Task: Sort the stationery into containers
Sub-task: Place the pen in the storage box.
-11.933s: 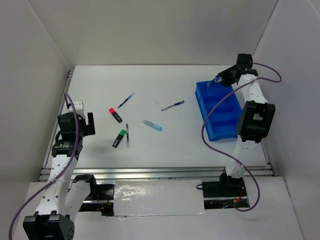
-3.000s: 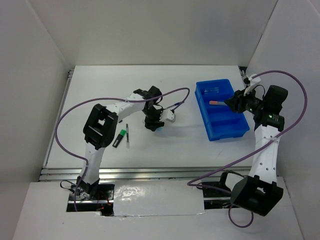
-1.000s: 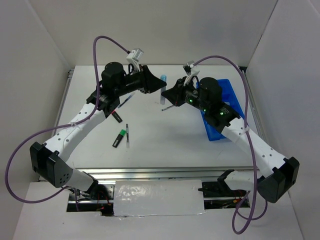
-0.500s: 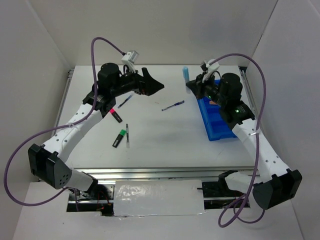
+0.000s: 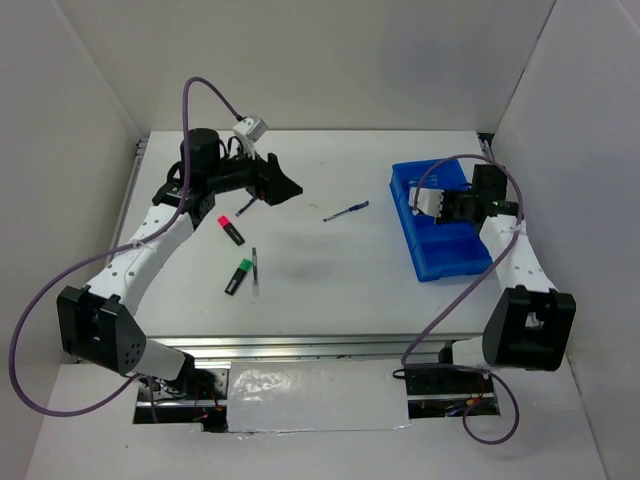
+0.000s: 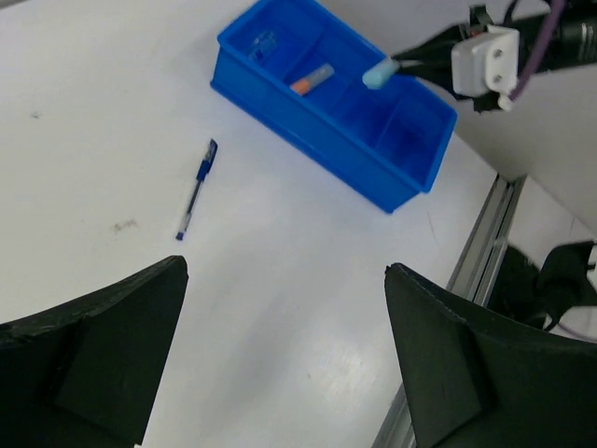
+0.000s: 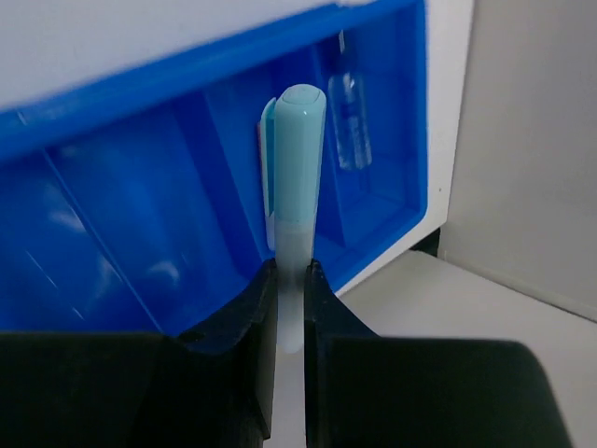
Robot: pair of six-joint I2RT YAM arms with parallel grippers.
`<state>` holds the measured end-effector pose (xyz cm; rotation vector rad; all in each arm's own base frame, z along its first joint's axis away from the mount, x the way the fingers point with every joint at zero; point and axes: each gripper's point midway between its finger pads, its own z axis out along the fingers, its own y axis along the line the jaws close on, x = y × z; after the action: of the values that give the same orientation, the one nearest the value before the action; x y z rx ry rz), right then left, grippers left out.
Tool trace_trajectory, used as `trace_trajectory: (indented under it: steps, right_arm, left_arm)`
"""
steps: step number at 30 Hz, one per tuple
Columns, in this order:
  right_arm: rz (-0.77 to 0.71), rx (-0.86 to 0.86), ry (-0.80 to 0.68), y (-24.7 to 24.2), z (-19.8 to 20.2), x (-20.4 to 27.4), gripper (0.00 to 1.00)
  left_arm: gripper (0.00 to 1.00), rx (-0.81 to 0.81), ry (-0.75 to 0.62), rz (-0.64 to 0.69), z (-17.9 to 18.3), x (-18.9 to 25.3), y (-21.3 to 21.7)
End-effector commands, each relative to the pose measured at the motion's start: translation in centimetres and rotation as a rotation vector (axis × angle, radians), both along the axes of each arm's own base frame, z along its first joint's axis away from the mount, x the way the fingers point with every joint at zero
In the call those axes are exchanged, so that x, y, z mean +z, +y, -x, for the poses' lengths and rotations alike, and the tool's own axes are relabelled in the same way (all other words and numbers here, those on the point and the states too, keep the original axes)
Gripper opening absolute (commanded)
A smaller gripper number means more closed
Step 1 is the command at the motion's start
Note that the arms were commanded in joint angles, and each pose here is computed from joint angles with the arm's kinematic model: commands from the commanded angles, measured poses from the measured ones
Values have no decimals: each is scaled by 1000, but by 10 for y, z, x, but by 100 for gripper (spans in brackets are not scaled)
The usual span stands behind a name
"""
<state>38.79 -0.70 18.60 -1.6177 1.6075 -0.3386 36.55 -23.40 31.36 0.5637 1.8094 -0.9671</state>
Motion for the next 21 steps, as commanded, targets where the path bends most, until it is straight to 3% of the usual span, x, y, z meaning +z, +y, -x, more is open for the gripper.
trace_trajectory:
  steps: [1,13,21]
  right_arm:
    - [246,138,-71,-24,-16,-2,1]
    - [412,183,-58,-58,-86,-25,6]
    - [425,206,-5,-50,-92,-51,9]
  left_arm:
    - [99,-131,-38,-29,9,-7,-2]
    - [99,-3,81,-113,-12,-54,22]
    - [99,177,113,-177,-27,-69,66]
